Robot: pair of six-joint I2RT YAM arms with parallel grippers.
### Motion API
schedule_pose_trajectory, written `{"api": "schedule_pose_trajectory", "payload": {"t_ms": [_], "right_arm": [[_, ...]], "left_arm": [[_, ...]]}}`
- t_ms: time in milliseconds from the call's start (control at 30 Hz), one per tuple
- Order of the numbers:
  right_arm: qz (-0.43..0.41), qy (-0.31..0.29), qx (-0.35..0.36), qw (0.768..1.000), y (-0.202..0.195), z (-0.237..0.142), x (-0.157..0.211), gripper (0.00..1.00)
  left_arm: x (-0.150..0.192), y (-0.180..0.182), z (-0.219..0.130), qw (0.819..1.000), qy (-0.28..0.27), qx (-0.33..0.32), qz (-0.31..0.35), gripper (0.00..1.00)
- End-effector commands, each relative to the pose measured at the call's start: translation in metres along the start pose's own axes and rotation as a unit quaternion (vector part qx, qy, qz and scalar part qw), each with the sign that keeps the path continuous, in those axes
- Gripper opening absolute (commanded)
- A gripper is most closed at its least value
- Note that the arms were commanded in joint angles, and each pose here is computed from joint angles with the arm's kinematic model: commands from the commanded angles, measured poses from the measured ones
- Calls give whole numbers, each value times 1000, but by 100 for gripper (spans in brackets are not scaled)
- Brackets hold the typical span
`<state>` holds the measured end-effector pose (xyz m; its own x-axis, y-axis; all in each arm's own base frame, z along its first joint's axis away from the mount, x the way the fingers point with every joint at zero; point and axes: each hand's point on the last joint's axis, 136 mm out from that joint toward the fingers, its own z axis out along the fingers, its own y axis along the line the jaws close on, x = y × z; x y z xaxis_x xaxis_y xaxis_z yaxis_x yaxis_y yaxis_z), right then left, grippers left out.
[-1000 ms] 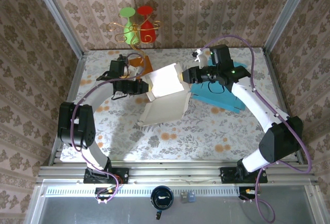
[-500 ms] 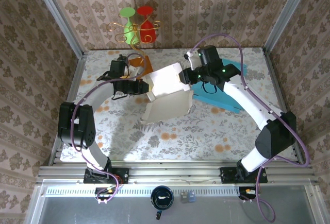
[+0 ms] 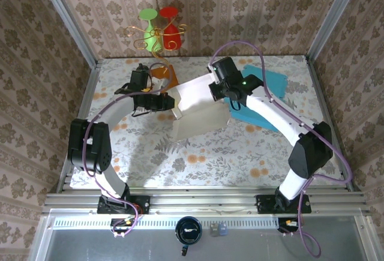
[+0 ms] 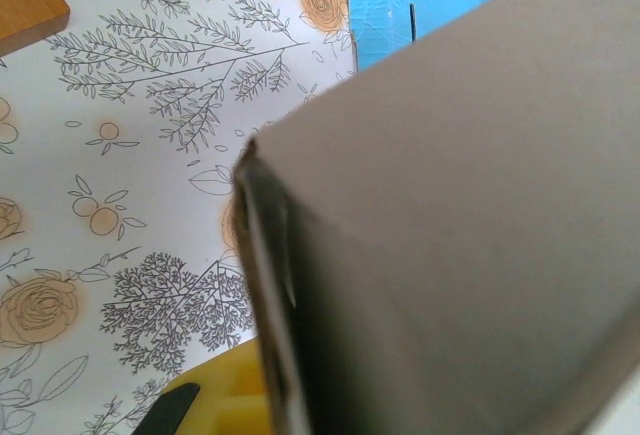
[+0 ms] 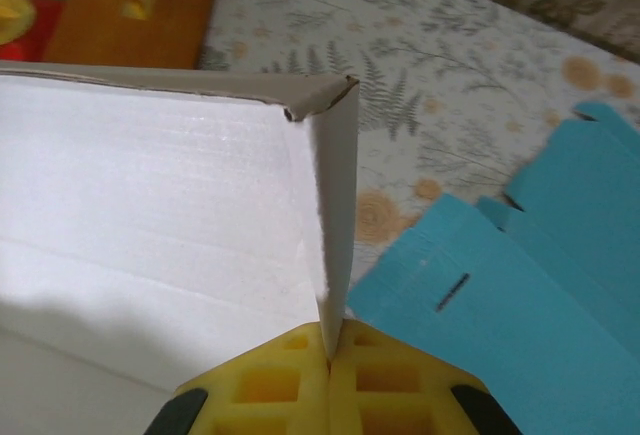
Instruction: Fold the paper box
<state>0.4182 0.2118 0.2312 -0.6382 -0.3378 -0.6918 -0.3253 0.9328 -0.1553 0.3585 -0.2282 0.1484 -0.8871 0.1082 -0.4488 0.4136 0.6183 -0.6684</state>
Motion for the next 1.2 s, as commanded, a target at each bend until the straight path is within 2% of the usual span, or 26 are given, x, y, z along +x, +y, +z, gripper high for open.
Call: {"api": "schedule_pose_trajectory", "payload": {"t_ms": [0, 100, 233, 400, 500, 767, 1000, 1167], "right_arm": [[0, 29, 120, 992, -25, -2, 9, 0], [22, 56, 173, 983, -36, -2, 14, 0], [35, 85, 194, 977, -38, 5, 25, 0], [36, 127, 271, 954, -55, 9, 40, 0], [45, 130, 292, 946, -57, 8, 46, 0], [69, 118, 172, 975, -23, 29, 58, 0], [82, 166, 164, 969, -13, 55, 105, 0], [109, 157, 143, 971, -5, 68, 127, 0]], "left_arm": [[-13, -24, -6, 1000, -16, 13, 12, 0], [-12, -28, -2, 1000, -10, -6, 8, 0], [-5, -30, 3, 999, 8, -32, -3, 0], [7, -14, 1, 994, 29, -103, -35, 0], [12, -12, 0, 991, 33, -126, -40, 0], [30, -7, 10, 989, 56, -133, -36, 0], [54, 24, 21, 979, 79, -185, -45, 0], [66, 28, 35, 975, 85, -205, -35, 0]]}}
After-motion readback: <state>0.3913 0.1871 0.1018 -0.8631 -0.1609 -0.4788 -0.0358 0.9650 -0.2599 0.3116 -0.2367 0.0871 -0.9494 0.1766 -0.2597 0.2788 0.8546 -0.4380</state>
